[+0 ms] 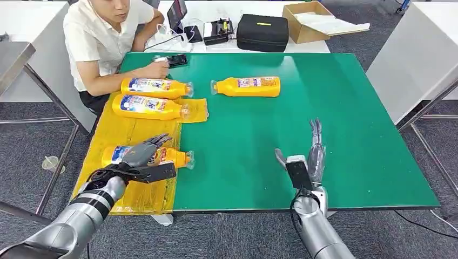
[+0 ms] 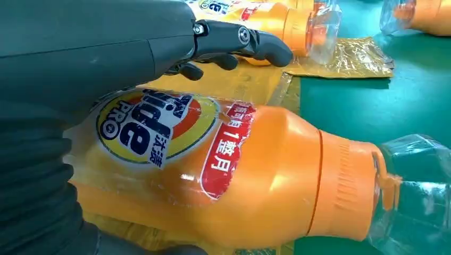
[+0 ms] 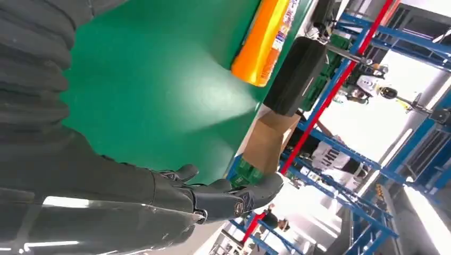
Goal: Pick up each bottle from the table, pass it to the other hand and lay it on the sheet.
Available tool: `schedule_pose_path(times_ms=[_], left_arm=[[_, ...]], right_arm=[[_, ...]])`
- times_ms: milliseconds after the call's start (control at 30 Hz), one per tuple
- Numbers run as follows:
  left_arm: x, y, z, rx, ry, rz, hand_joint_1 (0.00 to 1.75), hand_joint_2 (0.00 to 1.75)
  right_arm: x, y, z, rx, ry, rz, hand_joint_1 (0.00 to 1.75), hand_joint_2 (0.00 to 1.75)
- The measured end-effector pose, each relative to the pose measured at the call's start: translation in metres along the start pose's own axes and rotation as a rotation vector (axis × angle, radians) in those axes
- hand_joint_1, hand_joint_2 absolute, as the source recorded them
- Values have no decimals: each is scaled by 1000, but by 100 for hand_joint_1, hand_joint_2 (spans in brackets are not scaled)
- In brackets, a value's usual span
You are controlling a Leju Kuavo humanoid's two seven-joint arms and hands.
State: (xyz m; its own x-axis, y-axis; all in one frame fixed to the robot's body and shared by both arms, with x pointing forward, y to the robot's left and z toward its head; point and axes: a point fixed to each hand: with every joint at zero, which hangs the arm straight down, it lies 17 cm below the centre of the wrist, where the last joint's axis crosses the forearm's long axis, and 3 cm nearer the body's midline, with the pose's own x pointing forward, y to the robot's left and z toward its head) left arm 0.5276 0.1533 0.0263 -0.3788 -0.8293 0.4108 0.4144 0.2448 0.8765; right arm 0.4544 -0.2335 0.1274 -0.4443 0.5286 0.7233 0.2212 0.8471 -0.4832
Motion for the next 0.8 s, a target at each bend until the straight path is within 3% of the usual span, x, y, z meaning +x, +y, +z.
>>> schedule_pose_path(times_ms=[433,667,800], left_arm=[[0,0,0,-1,-8,8,0,175],[42,7,4,4,-198,174,0,175],[78,41,8,125,-324,296,0,175]], right_arm=[[2,1,-1,6,-7,-1,0,175],[4,-1,-7,3,-19,-2,0,175],[5,-1,-8,12,-30,9,0,175]])
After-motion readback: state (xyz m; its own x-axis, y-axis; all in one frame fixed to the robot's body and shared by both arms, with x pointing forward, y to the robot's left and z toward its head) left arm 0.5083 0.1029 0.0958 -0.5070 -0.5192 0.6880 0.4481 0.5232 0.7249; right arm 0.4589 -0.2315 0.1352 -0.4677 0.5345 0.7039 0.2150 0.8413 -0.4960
